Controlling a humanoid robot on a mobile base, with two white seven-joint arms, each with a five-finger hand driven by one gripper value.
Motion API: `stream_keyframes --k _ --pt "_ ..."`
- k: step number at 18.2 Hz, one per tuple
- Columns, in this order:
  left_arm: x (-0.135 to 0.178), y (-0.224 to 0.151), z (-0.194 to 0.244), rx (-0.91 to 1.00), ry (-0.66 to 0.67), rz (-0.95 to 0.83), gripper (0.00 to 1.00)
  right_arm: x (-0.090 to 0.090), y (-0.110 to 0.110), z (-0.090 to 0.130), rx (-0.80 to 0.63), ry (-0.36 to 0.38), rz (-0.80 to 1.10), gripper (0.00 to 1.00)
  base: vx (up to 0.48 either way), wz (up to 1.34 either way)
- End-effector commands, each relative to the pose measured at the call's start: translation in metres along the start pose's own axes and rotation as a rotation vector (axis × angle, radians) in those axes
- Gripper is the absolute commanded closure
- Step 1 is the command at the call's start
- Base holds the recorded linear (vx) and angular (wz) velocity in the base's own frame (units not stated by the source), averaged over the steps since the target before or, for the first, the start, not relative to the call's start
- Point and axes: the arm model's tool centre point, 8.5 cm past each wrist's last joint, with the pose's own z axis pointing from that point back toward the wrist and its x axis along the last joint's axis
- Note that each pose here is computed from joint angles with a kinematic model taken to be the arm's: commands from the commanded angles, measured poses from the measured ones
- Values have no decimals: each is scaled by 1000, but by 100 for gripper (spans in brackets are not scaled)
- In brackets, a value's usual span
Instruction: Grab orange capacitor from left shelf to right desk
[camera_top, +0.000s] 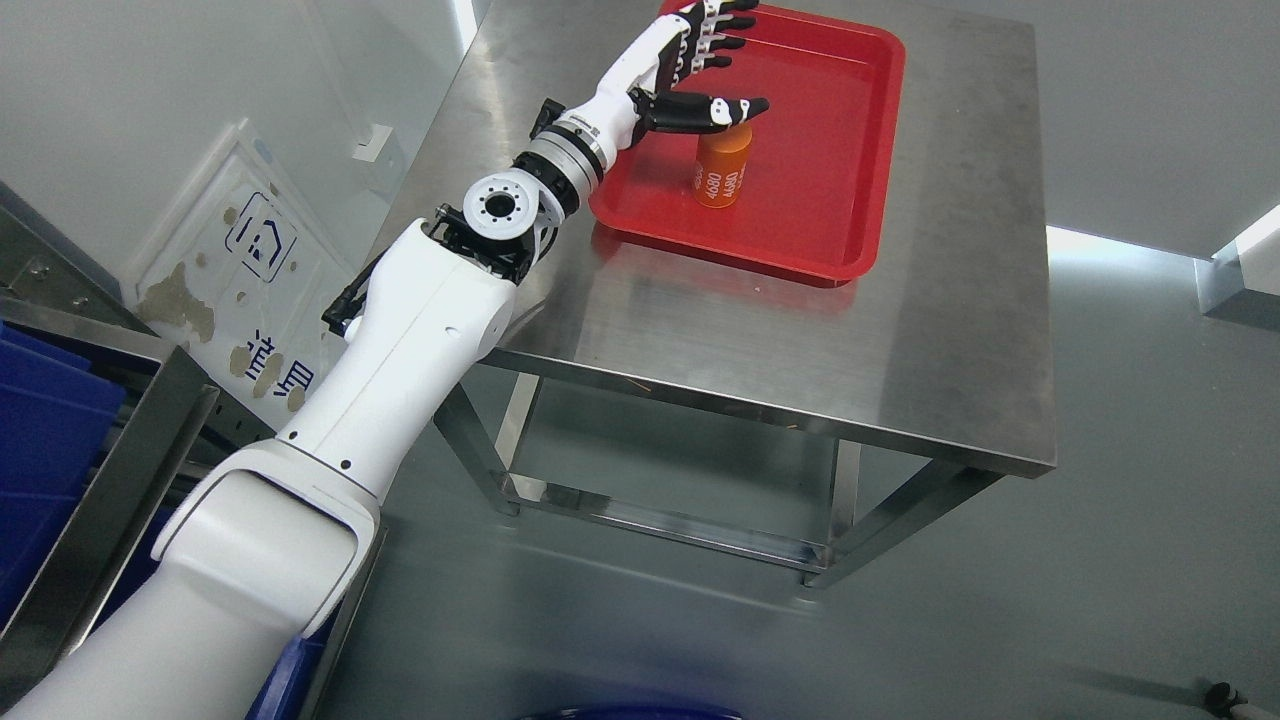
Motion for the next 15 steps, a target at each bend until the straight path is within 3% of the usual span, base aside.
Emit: stream_keyframes --k 1,2,4,8,15 --pt "54 79 -5 176 -103 28 16 -14 -11 0 -17 11 -11 0 0 0" --pt "54 88 -6 199 -86 4 12 -14 -11 0 -17 11 -13 0 0 0" --pt "24 105 2 247 12 -35 1 -14 -11 0 -17 11 -13 0 0 0" --pt "-14 103 26 276 23 -19 0 -14 -11 0 -17 11 -13 0 0 0" --pt "-7 71 75 286 -62 47 0 -14 -11 0 -17 11 -11 0 0 0"
